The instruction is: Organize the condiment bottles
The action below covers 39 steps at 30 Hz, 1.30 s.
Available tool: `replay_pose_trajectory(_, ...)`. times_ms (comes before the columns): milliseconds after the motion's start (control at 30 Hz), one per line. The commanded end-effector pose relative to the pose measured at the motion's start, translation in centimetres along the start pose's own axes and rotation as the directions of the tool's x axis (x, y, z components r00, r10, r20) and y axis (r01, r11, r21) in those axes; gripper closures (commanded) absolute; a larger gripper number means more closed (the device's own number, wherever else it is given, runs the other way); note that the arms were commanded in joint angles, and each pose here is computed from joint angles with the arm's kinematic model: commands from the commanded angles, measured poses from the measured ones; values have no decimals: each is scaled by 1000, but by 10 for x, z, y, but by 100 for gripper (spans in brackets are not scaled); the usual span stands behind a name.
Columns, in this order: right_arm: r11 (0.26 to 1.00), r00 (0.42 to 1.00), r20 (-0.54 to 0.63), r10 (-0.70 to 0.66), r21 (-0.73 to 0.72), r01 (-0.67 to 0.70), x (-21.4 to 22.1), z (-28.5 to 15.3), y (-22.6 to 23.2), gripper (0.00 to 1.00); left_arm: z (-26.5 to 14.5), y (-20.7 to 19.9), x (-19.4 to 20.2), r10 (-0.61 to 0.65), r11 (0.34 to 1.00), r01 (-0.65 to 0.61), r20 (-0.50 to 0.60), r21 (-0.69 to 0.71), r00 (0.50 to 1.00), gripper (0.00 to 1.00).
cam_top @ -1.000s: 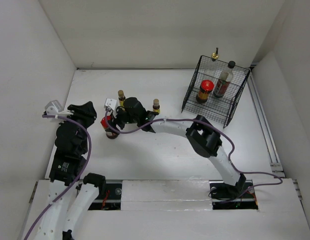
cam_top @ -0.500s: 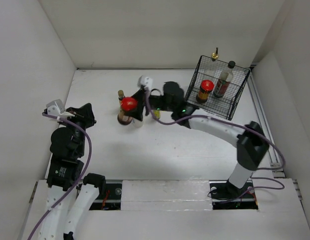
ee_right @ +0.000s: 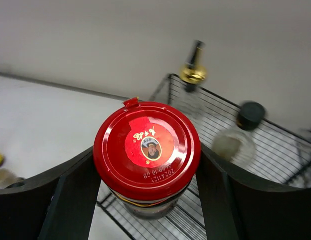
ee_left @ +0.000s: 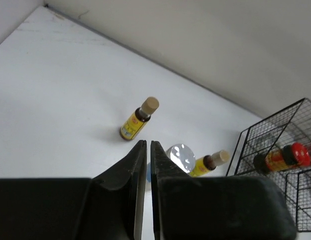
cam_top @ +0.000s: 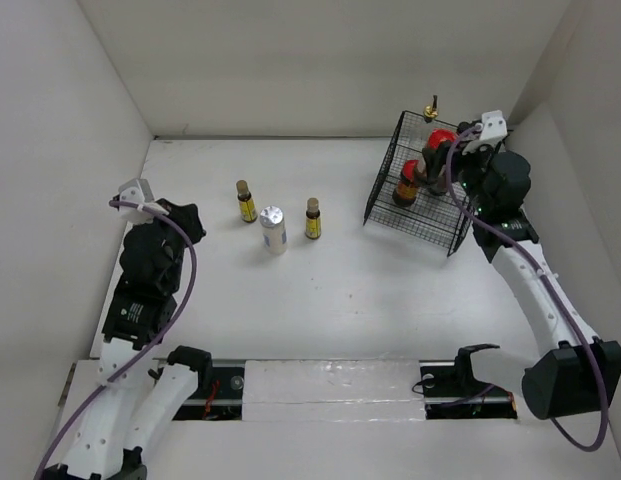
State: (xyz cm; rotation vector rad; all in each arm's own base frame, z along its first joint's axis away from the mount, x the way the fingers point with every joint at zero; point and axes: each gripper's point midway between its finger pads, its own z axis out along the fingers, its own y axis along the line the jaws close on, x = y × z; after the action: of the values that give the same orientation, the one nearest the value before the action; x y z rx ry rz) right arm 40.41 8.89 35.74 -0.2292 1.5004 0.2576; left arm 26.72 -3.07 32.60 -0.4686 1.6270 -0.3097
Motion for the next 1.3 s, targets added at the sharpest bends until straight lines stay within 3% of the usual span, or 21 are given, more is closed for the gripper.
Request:
replay_pose_trajectory(0,982,989,146,-16,189,-12,-49,-19,-48,63,-4,-6,-10,9,1000,-9,1,-16,1000,96)
replay_pose_trajectory(133,959,995,98,-16,282,-12,-30,-15,-86,64,-3,4,3,46,997,-49,-59,-60,997,94)
replay_pose_trajectory(267,950,998,59,-5,313,-14,-14,-6,-100,64,-10,20,21,85,989,-101,-138,-110,987,87)
replay_pose_trajectory(433,936,999,43,-1,351,-14,4,4,-115,64,-17,17,31,109,992,-119,-168,-51,980,76)
replay_pose_trajectory(533,932,1000,23,6,361,-14,20,11,-122,64,-14,19,40,120,989,-135,-210,-59,970,74)
replay_pose_trajectory(733,935,999,30,35,352,-43,55,23,-122,64,-13,24,45,115,990,-128,-185,-61,976,73)
replay_pose_trajectory(1000,931,984,173,-32,363,-34,11,31,-111,64,-9,20,52,137,988,-147,-204,-36,969,67)
replay_pose_trajectory(1267,911,969,240,-56,409,-49,11,18,-107,64,-7,14,46,137,990,-141,-177,-13,975,67)
